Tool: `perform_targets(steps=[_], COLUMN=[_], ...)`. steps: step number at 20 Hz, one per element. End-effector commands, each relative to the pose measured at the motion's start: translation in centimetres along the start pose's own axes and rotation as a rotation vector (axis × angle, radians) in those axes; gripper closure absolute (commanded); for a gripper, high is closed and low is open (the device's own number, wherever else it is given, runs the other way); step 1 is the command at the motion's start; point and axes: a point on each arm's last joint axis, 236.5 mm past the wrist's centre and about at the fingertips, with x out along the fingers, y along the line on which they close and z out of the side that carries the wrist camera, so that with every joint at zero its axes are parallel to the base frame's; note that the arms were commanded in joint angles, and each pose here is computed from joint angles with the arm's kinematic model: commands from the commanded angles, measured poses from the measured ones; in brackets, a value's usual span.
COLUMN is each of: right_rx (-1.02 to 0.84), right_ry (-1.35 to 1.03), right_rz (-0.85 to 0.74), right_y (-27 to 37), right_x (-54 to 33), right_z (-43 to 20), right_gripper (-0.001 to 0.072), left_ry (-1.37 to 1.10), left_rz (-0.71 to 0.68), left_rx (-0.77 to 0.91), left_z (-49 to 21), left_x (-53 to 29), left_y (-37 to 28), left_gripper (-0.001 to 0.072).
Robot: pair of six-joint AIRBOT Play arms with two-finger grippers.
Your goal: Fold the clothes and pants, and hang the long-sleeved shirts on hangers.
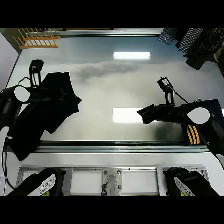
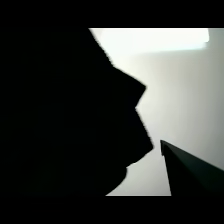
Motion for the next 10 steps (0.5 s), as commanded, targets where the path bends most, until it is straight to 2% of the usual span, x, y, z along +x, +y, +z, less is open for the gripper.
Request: perform_targets(steps=[1,6,10], right_rx=[0.0,-0.001,-0.001], right_ry=[0.001,0.001,0.001], right_rz=[0.001,0.001,0.001], right_y=[0.0,0.0,0.0], right_x=[0.0,0.0,0.0], right_z=[0.0,0.0,0.0], right_gripper=[0.0691,0.069,0.0691], left_ry=[0.139,0.179,0.242], left_rz=[0.091,0.118,0.089], left_rx=[-0.044,-0.027,-0.004], left_z=[-3.6,-4.5,-4.9], left_x=[4.5,9.6,11.6], left_y=[6.7,8.7,7.5], left_gripper=[0.0017,0.0017,0.0017])
